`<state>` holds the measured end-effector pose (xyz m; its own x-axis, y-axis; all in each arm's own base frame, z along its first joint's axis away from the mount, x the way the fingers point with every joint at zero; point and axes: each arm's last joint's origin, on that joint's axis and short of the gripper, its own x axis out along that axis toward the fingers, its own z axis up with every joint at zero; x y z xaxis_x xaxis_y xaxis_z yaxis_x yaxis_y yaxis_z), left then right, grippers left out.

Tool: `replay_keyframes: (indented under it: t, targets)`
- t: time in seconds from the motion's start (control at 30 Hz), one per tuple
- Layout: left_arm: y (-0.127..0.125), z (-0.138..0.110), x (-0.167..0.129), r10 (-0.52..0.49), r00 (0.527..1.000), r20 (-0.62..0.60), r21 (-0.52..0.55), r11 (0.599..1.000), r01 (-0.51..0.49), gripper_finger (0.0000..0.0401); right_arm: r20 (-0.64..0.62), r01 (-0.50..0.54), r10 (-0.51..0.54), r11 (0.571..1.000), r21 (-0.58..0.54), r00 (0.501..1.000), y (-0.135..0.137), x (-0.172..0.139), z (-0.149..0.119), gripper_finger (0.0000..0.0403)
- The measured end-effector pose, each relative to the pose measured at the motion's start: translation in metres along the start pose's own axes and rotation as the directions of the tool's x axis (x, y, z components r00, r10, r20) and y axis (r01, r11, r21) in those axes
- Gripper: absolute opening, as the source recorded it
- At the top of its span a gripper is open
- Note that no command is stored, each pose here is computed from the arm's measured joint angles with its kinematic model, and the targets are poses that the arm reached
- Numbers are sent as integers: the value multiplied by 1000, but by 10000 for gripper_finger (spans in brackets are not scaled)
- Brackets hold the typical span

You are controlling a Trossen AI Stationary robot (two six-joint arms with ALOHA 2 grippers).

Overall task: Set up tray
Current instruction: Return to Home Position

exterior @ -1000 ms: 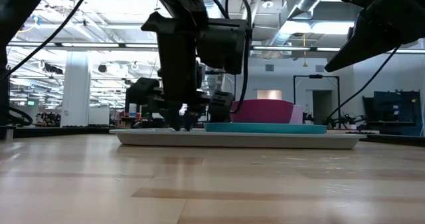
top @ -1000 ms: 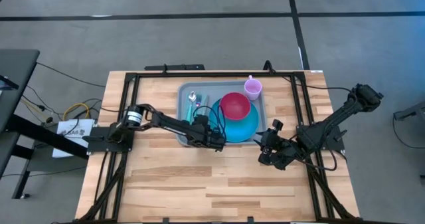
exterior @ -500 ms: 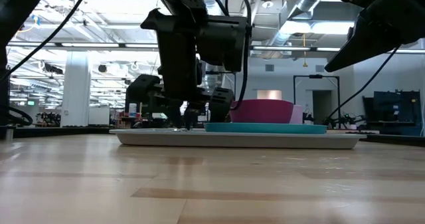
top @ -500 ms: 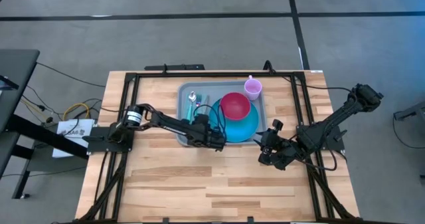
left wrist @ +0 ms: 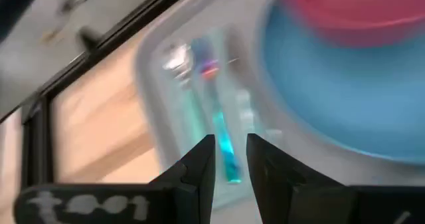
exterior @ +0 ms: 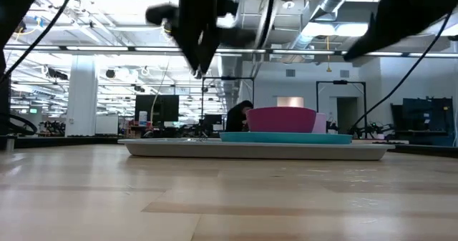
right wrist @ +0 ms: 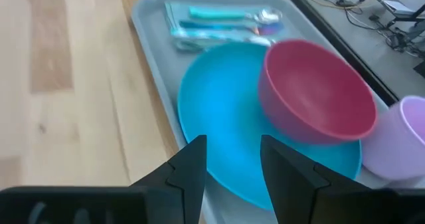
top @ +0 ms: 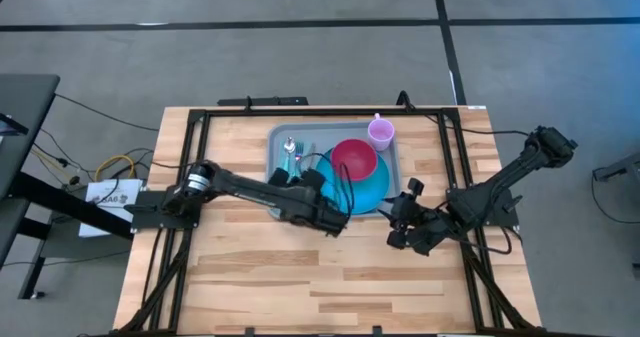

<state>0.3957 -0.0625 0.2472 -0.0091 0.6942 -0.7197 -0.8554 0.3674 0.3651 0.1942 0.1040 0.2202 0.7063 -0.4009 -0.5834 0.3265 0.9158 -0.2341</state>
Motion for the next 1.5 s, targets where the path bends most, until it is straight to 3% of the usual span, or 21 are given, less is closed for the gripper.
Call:
replay_keyframes:
  t: [0.1,0.23,0.33,0.43,0.53,0.63,0.87,0.97,1.07,1.17,1.27,1.33,1.4,1.43,1.5]
  targets:
    - [7,3,-39,-129,991,36,178,977,121,74,28,-19,18,1000,14,999,1,-6,14,133]
    - [22,3,-88,-291,956,44,395,884,251,74,37,-69,69,998,-2,997,3,-12,25,134]
    - [27,-9,-109,-340,937,79,467,843,267,74,46,-84,82,996,40,996,4,-12,29,134]
    - [38,-21,-129,-389,916,95,559,782,274,74,86,-52,37,983,176,996,2,-8,34,131]
    - [57,-28,-151,-466,883,64,587,733,344,74,71,-47,34,979,200,997,-3,-5,35,129]
    - [81,-35,-173,-541,839,64,584,702,408,74,52,-108,101,979,175,994,-2,-9,36,129]
    - [157,-46,-207,-628,726,280,541,728,421,74,130,-297,292,955,20,947,6,-59,45,128]
    - [193,-54,-200,-639,695,329,486,746,456,74,174,-389,386,921,-13,906,4,-89,42,128]
    - [217,-70,-174,-617,695,369,414,779,471,74,235,-399,405,914,-75,884,3,-112,29,128]
    - [223,-89,-136,-600,700,386,347,798,493,74,270,-371,400,916,-154,876,-2,-127,15,128]
    - [211,-112,-95,-624,679,385,287,781,555,74,270,-379,415,909,-175,869,-5,-134,2,128]
    - [199,-127,-71,-678,630,379,296,734,612,74,271,-383,422,904,-188,865,-7,-135,-5,128]
    - [189,-137,-50,-749,542,381,332,658,676,74,264,-384,431,899,-213,863,-7,-134,-13,128]
    - [184,-139,-43,-794,475,379,359,600,715,74,260,-385,433,897,-216,863,-7,-134,-16,128]
    - [177,-140,-28,-880,295,373,451,450,771,74,252,-401,442,894,-199,861,-7,-134,-17,128]
